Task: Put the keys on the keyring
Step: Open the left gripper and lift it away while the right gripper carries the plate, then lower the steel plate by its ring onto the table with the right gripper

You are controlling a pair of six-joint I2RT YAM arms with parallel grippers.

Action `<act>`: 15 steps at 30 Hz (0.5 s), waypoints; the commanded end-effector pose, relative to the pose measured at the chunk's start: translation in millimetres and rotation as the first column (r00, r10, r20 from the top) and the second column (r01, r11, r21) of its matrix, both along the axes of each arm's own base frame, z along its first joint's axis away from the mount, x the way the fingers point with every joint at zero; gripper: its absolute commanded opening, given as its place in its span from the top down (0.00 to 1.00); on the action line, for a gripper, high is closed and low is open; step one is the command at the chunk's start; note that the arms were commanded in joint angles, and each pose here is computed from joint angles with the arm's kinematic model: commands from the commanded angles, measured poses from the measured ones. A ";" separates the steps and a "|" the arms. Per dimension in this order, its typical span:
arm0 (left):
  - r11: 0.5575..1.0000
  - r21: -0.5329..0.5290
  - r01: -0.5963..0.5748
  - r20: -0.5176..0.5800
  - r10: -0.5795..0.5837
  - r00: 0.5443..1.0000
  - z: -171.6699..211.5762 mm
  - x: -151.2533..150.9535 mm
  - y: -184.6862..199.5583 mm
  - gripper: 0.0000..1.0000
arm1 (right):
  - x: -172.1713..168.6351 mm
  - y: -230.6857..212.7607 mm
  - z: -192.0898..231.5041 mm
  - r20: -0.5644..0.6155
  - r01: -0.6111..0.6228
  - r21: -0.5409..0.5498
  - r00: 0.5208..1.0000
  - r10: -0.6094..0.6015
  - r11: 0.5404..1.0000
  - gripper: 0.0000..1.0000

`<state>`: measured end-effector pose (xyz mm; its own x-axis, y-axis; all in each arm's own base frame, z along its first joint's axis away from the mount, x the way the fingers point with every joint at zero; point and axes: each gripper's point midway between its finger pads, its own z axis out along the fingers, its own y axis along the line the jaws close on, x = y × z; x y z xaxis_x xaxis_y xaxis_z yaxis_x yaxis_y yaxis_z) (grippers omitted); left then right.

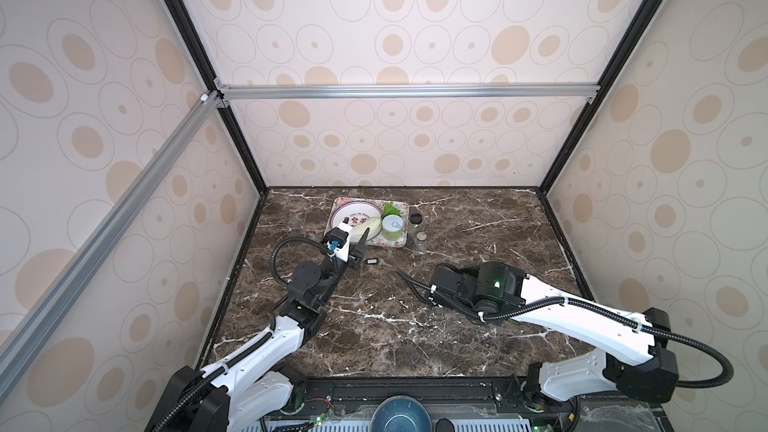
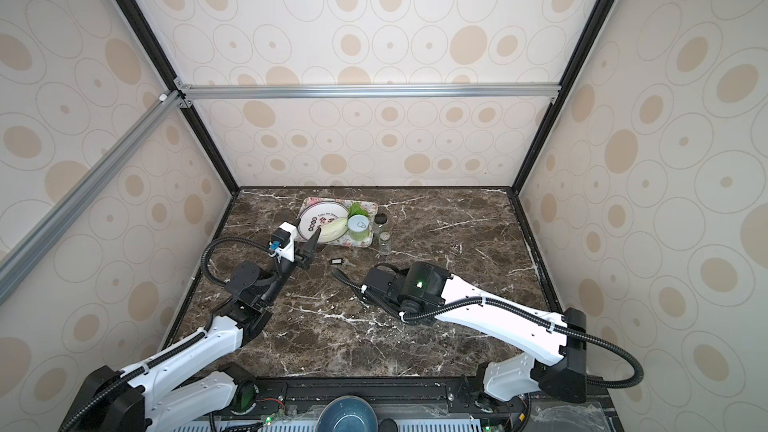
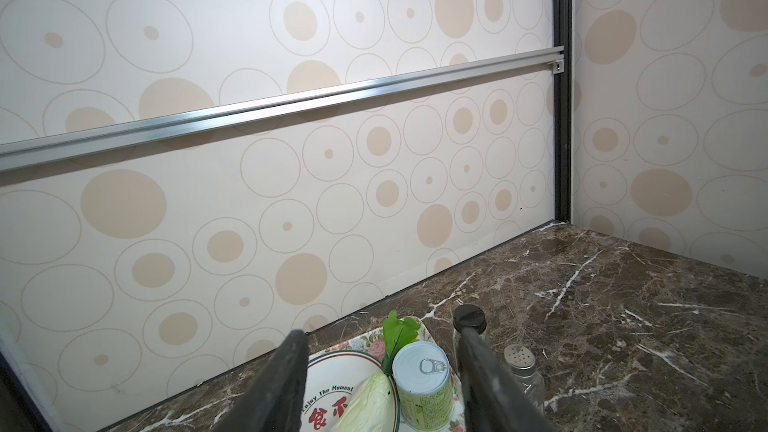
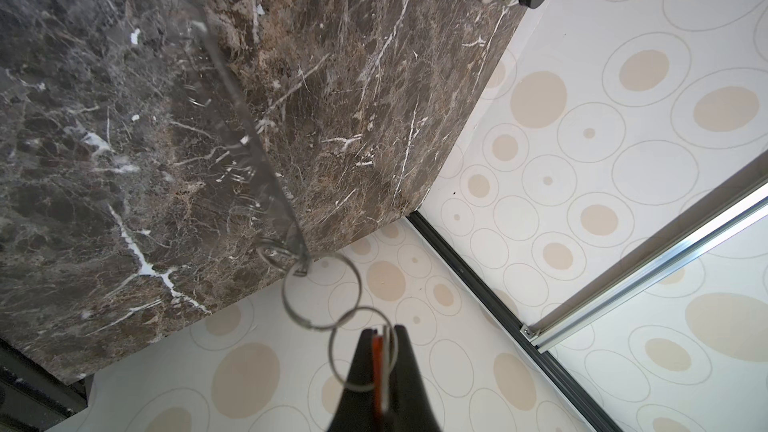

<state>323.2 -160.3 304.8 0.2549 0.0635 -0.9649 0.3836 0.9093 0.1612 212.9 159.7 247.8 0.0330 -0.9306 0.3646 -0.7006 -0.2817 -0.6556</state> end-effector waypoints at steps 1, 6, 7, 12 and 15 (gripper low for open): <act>0.999 -0.036 0.006 0.047 -0.004 0.999 15.9 -5.3 4.4 0.43 | -2.4 1.7 2.6 0.003 0.019 0.043 1.000 -0.020 0.999 1.00; 0.999 -0.039 0.003 0.052 -0.001 0.999 17.1 -7.3 6.3 0.43 | -6.0 19.5 1.1 -0.041 0.053 0.180 0.998 -0.047 0.982 1.00; 0.999 -0.041 0.001 0.052 0.001 0.999 17.2 -7.2 7.2 0.43 | -6.0 24.9 1.8 -0.049 0.073 0.219 0.997 -0.064 0.973 1.00; 0.999 -0.045 0.002 0.058 0.000 0.998 18.5 -9.3 8.3 0.42 | -11.6 60.5 2.5 -0.157 0.191 0.420 0.978 -0.137 0.887 1.00; 0.999 -0.049 0.005 0.062 -0.002 0.998 19.4 -10.8 9.0 0.42 | -12.0 84.4 1.5 -0.211 0.240 0.511 0.966 -0.151 0.825 1.00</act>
<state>317.5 -155.8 309.6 0.2706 0.0504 -0.9614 0.3803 0.9118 0.1548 207.7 218.8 248.8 -0.0916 -0.9955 -0.0223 -0.7829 0.0859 -0.6162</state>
